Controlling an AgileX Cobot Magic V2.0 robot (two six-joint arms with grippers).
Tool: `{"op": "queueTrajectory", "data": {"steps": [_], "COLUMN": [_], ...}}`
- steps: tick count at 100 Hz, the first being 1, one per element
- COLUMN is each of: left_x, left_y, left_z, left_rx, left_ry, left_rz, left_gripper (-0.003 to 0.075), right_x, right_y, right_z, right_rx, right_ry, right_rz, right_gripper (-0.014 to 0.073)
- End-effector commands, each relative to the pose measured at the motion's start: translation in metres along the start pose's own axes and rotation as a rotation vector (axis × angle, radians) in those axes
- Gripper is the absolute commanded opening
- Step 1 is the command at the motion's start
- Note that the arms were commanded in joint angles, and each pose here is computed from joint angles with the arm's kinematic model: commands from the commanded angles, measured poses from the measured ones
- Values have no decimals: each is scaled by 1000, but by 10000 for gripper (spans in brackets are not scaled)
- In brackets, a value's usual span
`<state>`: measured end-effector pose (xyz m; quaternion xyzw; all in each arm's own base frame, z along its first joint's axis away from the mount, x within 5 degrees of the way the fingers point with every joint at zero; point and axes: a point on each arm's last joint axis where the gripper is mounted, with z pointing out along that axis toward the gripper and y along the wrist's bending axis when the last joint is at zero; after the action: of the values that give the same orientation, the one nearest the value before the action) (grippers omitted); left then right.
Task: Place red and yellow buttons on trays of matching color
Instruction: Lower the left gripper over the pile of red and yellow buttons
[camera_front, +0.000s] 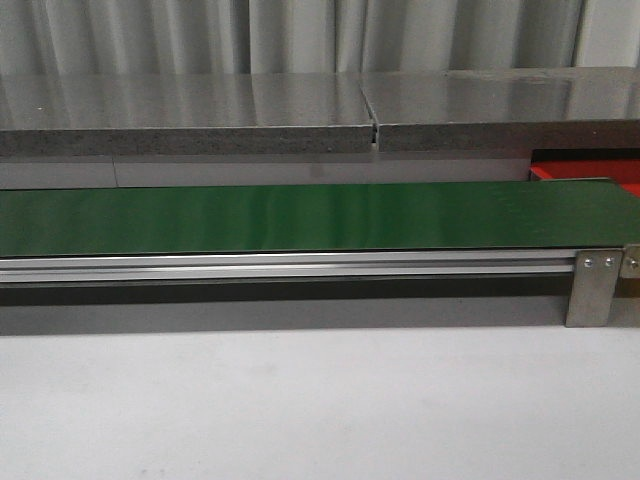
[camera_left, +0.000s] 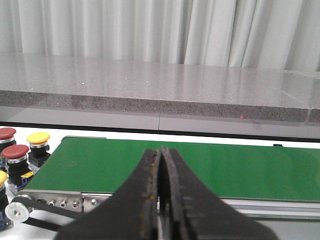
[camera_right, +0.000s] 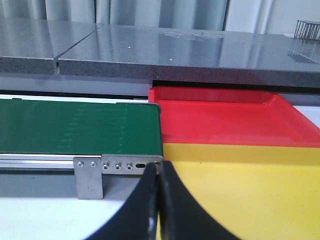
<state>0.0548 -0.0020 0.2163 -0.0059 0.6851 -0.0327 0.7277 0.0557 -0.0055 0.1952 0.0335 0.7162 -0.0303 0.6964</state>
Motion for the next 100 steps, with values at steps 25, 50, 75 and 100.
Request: {"op": "queueTrajectory", "data": {"steps": [25,50,75,100], "left_x": [-68,-79,-90,-99], "left_y": [-4,-4,-5,-5], "left_z": [16,45,69,87], "left_rx": [-1,-10,-13,-15], "left_ry": [-6,171,225,251], "left_rz": [-14,-14,-15,-8], "left_gripper": [-19,-19,50,426], "right_x": [-10,-10,-10,-10], "right_y": [1,1,1,1], "right_z": [-1,-1,-1,-1], "right_rx": [-4,-4,-4,-4], "right_ry": [-87,-87,-87,-87], "right_rz": [-8,-8,-8,-8], "right_gripper": [-66,-66,-66,-66]}}
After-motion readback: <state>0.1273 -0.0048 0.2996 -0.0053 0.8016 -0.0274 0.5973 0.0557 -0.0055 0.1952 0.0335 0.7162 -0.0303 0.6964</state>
